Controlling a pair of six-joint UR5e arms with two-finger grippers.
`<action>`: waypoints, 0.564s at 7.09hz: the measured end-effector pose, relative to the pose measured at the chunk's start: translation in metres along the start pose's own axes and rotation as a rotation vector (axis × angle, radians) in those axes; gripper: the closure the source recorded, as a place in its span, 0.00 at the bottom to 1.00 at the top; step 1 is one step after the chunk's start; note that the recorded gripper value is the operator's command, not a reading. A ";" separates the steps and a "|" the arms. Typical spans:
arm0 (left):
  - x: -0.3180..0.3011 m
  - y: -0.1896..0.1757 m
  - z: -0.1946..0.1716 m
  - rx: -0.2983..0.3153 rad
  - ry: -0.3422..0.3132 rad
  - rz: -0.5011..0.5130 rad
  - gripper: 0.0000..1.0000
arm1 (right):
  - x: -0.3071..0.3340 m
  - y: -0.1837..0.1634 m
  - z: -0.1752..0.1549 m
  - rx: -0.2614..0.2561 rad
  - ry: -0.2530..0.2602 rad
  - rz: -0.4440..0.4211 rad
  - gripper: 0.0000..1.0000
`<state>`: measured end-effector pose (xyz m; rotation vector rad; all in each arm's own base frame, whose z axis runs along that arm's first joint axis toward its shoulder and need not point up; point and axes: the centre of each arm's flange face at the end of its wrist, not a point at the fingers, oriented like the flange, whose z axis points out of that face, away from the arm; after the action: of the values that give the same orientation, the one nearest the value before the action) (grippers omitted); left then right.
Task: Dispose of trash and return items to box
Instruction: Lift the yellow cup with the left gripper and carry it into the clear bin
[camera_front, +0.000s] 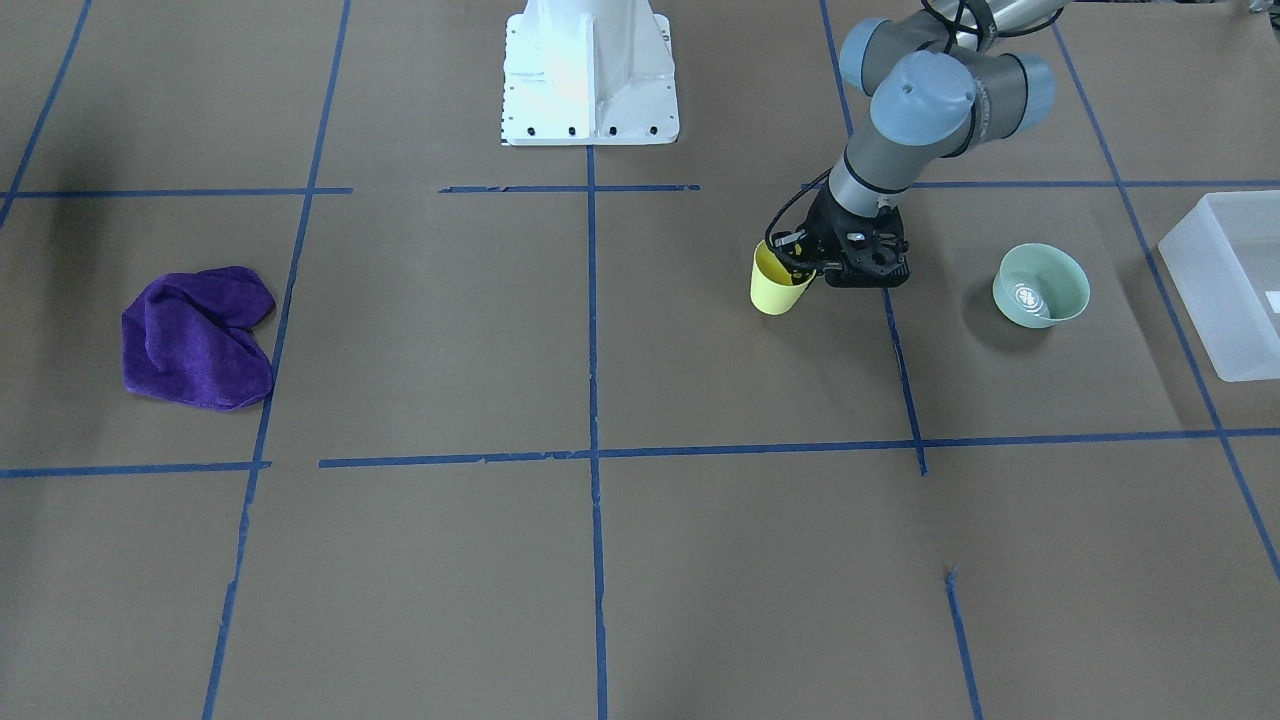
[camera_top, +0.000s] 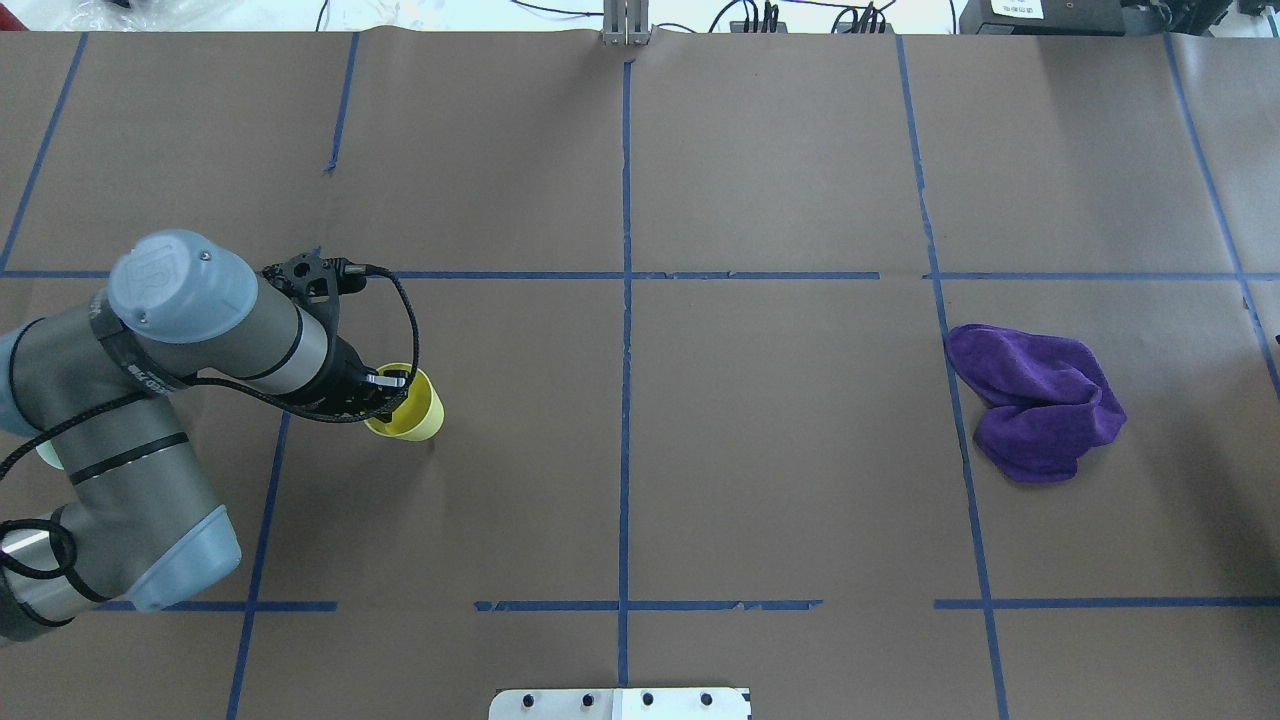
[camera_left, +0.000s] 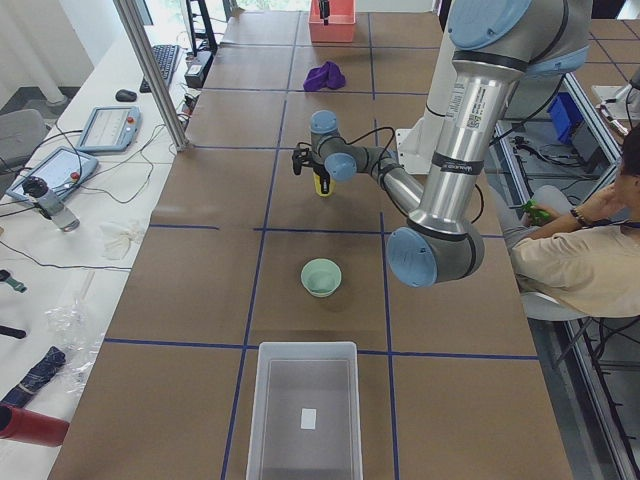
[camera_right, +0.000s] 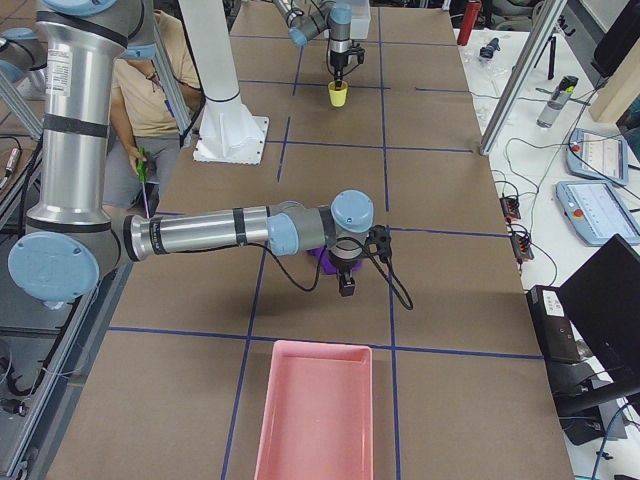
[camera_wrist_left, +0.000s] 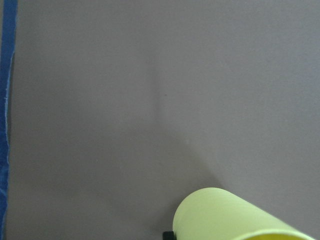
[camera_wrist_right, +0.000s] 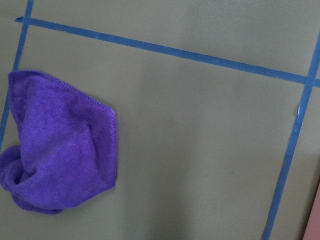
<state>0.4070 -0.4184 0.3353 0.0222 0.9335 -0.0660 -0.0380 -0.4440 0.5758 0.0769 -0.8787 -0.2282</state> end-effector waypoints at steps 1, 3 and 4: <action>-0.018 -0.018 -0.044 0.057 0.002 0.010 1.00 | 0.000 0.000 0.000 0.000 0.000 0.000 0.00; -0.100 -0.048 -0.130 0.145 -0.069 0.150 1.00 | 0.000 0.000 0.000 -0.001 -0.001 0.001 0.00; -0.160 -0.057 -0.158 0.155 -0.125 0.227 1.00 | 0.000 0.000 0.000 -0.001 -0.001 0.001 0.00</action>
<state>0.1816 -0.4601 0.3708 0.2644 0.7947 0.0704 -0.0381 -0.4437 0.5759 0.0757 -0.8799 -0.2279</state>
